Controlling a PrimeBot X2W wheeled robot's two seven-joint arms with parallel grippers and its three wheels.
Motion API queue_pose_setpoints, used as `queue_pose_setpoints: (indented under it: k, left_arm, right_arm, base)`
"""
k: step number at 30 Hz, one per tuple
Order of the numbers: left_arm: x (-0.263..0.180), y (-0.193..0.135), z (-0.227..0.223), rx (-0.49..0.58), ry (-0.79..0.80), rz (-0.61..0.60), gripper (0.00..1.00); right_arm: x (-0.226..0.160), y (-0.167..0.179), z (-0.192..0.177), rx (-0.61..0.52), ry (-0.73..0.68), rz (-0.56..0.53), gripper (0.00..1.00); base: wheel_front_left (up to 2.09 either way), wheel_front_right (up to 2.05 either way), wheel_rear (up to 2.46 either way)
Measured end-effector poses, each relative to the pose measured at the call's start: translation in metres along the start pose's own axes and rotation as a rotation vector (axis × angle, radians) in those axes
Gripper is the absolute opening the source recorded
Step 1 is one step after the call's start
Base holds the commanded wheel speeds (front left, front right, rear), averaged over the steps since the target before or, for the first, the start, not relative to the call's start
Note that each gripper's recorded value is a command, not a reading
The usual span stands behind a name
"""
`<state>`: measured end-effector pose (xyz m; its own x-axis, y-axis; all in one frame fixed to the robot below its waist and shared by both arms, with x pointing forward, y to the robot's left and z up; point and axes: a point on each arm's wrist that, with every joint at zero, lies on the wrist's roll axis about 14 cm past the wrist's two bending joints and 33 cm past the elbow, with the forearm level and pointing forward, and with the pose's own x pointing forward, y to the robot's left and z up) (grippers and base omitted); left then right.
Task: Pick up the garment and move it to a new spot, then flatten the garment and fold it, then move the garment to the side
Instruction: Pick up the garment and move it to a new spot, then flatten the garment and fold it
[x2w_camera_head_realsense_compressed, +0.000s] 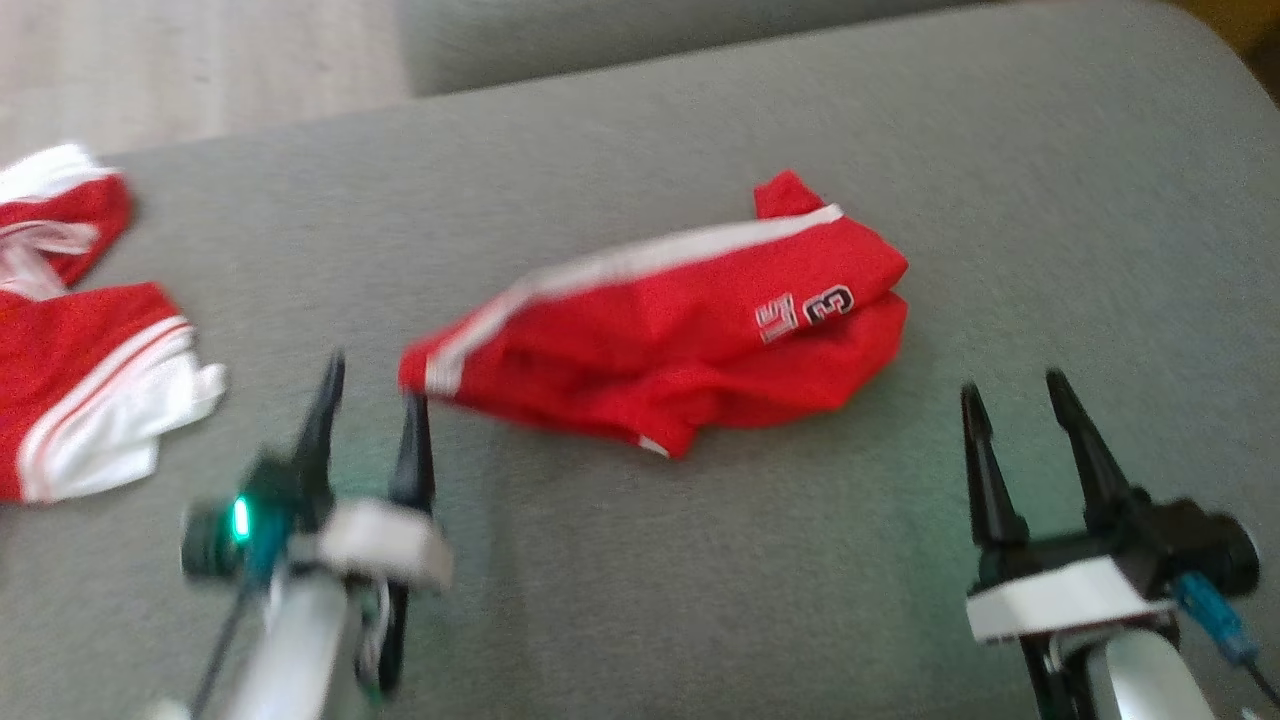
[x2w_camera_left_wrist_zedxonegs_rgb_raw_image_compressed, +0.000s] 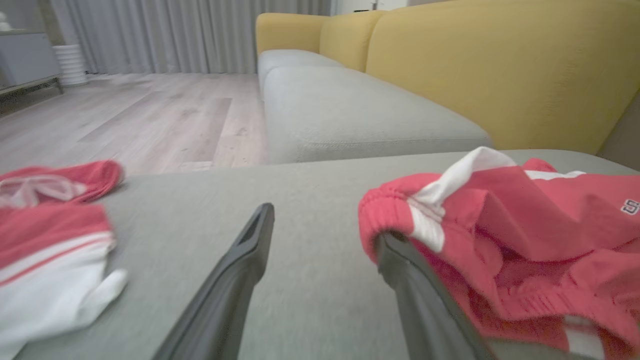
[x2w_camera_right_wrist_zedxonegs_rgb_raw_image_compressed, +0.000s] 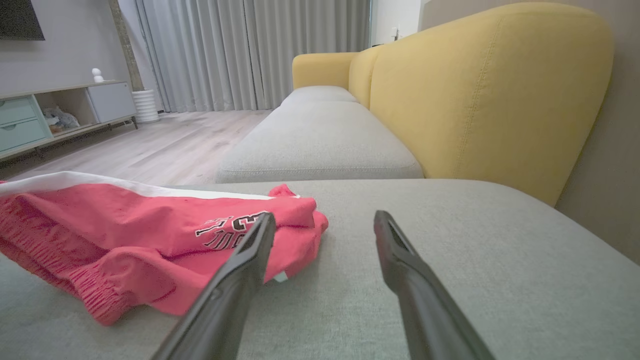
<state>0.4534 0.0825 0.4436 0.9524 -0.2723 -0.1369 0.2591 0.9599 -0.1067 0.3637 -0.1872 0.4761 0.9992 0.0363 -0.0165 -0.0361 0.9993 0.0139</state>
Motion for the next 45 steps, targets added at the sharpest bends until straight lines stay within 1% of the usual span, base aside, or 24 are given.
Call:
queue_pose_setpoints:
  k: [3, 6, 11, 14, 15, 16, 18, 23, 25, 28, 33, 45]
  left_arm:
    - [-0.043, 0.012, -0.017, -0.040, 0.022, 0.075, 1.00]
    - [-0.076, 0.014, -0.033, -0.098, 0.055, 0.102, 1.00]
    - [-0.117, 0.017, -0.034, -0.129, 0.031, 0.129, 1.00]
    - [-0.129, 0.017, -0.028, -0.135, 0.001, 0.133, 1.00]
    - [-0.135, 0.019, -0.020, -0.131, -0.030, 0.141, 1.00]
    - [-0.146, 0.028, 0.004, -0.099, -0.115, 0.181, 1.00]
    - [-0.157, 0.038, 0.028, -0.071, -0.195, 0.226, 1.00]
    - [-0.181, 0.035, 0.058, -0.024, -0.295, 0.271, 1.00]
    - [-0.187, 0.033, 0.063, -0.004, -0.310, 0.285, 1.00]
    - [-0.193, 0.028, 0.063, -0.009, -0.315, 0.294, 1.00]
    - [-0.196, 0.018, 0.051, 0.010, -0.279, 0.269, 1.00]
    - [-0.196, 0.013, 0.042, 0.038, -0.247, 0.237, 1.00]
  right_arm:
    - [-0.006, 0.007, -0.008, 0.008, 0.025, 0.019, 1.00]
    - [-0.013, 0.018, -0.010, 0.000, 0.029, 0.054, 1.00]
    - [-0.022, 0.030, -0.005, -0.002, 0.015, 0.092, 1.00]
    - [-0.023, 0.034, -0.002, -0.004, 0.002, 0.105, 1.00]
    - [-0.024, 0.035, 0.000, -0.004, -0.005, 0.110, 1.00]
    - [-0.025, 0.036, 0.005, -0.006, -0.018, 0.112, 1.00]
    - [-0.029, 0.034, 0.007, -0.004, -0.026, 0.108, 1.00]
    - [-0.046, 0.029, 0.002, 0.019, -0.014, 0.086, 1.00]
    - [-0.050, 0.028, 0.003, 0.037, -0.020, 0.080, 1.00]
    - [-0.053, 0.026, 0.006, 0.047, -0.032, 0.071, 1.00]
    - [-0.053, 0.030, 0.014, 0.054, -0.057, 0.083, 1.00]
    - [-0.056, 0.040, 0.008, 0.052, -0.036, 0.114, 1.00]
  base:
    - [0.00, 0.00, 0.00]
    - [0.00, 0.00, 0.00]
    - [0.00, 0.00, 0.00]
    - [0.00, 0.00, 0.00]
    - [0.00, 0.00, 0.00]
    - [0.00, 0.00, 0.00]
    - [0.00, 0.00, 0.00]
    - [0.00, 0.00, 0.00]
    - [0.00, 0.00, 0.00]
    - [0.00, 0.00, 0.00]
    - [0.00, 0.00, 0.00]
    - [0.00, 0.00, 0.00]
